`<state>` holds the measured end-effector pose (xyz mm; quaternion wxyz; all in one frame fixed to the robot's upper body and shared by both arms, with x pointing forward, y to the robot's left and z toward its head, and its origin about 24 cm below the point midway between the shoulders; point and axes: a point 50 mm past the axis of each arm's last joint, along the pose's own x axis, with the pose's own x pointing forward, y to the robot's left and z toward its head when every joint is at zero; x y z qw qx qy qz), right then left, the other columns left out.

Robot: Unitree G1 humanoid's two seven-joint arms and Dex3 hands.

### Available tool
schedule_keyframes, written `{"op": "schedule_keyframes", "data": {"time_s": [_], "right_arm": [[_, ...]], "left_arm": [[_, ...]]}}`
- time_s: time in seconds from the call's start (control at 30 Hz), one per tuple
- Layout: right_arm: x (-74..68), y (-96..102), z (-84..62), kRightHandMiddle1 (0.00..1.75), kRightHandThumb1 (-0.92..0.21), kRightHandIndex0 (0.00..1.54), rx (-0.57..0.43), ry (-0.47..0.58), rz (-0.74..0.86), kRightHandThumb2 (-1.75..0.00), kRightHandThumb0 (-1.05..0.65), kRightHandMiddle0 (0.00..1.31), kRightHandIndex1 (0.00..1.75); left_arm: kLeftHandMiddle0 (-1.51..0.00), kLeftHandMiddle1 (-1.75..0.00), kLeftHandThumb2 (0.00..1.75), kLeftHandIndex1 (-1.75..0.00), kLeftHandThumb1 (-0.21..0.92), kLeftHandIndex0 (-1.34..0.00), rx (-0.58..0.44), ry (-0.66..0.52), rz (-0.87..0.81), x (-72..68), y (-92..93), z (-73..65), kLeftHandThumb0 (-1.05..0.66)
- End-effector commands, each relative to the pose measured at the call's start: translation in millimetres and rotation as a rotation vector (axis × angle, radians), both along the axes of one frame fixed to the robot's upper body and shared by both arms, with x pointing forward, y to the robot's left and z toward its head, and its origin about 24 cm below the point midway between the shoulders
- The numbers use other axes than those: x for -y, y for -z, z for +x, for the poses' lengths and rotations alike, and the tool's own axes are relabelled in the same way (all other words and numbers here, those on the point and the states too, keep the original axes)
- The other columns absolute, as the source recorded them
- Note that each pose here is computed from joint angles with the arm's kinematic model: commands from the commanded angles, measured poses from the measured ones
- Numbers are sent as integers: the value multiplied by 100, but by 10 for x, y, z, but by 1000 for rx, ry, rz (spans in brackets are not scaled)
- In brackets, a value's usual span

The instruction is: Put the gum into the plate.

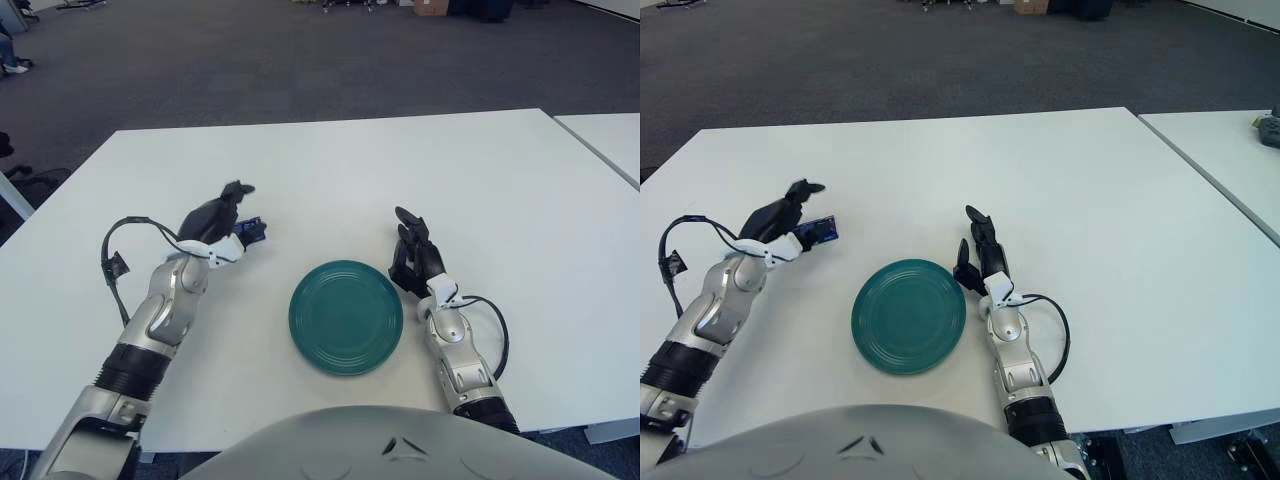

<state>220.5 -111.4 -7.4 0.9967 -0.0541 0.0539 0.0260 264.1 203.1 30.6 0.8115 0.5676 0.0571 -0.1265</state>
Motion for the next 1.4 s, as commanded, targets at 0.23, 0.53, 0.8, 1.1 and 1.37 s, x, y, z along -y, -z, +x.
{"op": "schedule_keyframes", "data": {"time_s": [0.23, 0.53, 0.8, 1.1, 1.37], "right_arm": [[68, 247, -147, 53, -92, 18, -181, 25, -10, -98, -64, 0, 1], [108, 273, -133, 50, -92, 17, -216, 41, -15, -98, -66, 0, 1], [129, 302, -131, 49, -92, 18, -227, 54, -16, -98, -69, 0, 0], [157, 307, -128, 50, -92, 19, -196, 67, -30, -98, -69, 0, 1], [167, 322, -115, 51, -92, 19, -213, 64, -33, -98, -70, 0, 0]], "left_arm": [[-30, 0, 68, -93, 92, 0, -133, 68, 128, -53, 180, 96, -105], [-24, 0, 64, -88, 92, 0, -156, 78, 189, -75, 276, 95, -105], [-18, 0, 59, -85, 92, 0, -180, 58, 207, -115, 372, 109, -105], [-14, 0, 55, -84, 92, 0, -205, 13, 210, -152, 492, 148, -105], [-13, 0, 56, -84, 92, 0, -185, -10, 203, -142, 528, 182, -105]]}}
